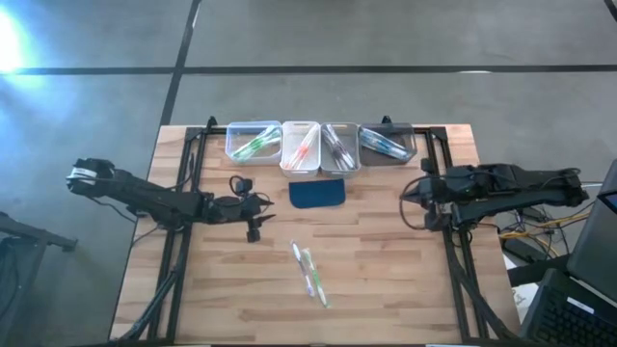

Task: Pick & Place Toothbrushes
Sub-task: Put the green toothbrush into the transparent bin

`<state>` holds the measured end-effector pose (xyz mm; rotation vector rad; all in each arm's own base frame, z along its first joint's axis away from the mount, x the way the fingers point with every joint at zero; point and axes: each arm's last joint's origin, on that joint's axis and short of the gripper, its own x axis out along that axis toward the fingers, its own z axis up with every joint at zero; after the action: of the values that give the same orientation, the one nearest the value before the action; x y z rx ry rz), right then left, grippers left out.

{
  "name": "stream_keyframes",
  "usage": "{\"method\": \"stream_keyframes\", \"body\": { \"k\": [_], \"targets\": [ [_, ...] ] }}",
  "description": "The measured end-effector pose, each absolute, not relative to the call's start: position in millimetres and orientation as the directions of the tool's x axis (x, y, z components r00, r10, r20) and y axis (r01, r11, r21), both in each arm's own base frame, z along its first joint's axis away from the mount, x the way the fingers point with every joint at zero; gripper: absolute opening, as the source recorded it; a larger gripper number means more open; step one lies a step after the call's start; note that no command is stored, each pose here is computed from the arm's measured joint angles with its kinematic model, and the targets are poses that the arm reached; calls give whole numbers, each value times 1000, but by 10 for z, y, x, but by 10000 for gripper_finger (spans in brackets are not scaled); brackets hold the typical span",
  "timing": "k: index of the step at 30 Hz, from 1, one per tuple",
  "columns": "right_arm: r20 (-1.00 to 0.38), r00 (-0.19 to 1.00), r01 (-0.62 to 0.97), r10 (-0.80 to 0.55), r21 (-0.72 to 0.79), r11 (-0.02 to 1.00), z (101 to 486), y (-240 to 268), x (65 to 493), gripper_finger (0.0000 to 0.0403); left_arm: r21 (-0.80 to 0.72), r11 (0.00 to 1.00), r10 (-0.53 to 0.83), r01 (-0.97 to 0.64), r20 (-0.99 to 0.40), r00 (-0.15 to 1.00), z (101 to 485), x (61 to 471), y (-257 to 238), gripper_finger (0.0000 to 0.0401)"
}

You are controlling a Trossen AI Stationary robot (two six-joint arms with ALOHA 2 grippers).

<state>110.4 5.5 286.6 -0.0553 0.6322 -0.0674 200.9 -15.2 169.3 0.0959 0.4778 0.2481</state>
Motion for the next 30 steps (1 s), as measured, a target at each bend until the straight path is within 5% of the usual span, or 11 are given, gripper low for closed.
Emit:
{"method": "stream_keyframes", "body": {
  "k": [12, 18, 30],
  "targets": [
    [-494, 866, 58, -78, -57, 997, 2959, 35, 894, 8, 53, 973, 224, -223, -422, 879, 1764, 2050, -168, 175],
    [-502, 861, 58, -79, -57, 997, 2952, 37, 914, 8, -48, 996, 55, -78, -364, 930, 2039, 2184, -238, 174],
    [-502, 861, 58, -79, -57, 997, 2953, 37, 915, 8, 168, 975, -22, 145, -578, 815, 2546, 2659, -601, 174]
  ]
}}
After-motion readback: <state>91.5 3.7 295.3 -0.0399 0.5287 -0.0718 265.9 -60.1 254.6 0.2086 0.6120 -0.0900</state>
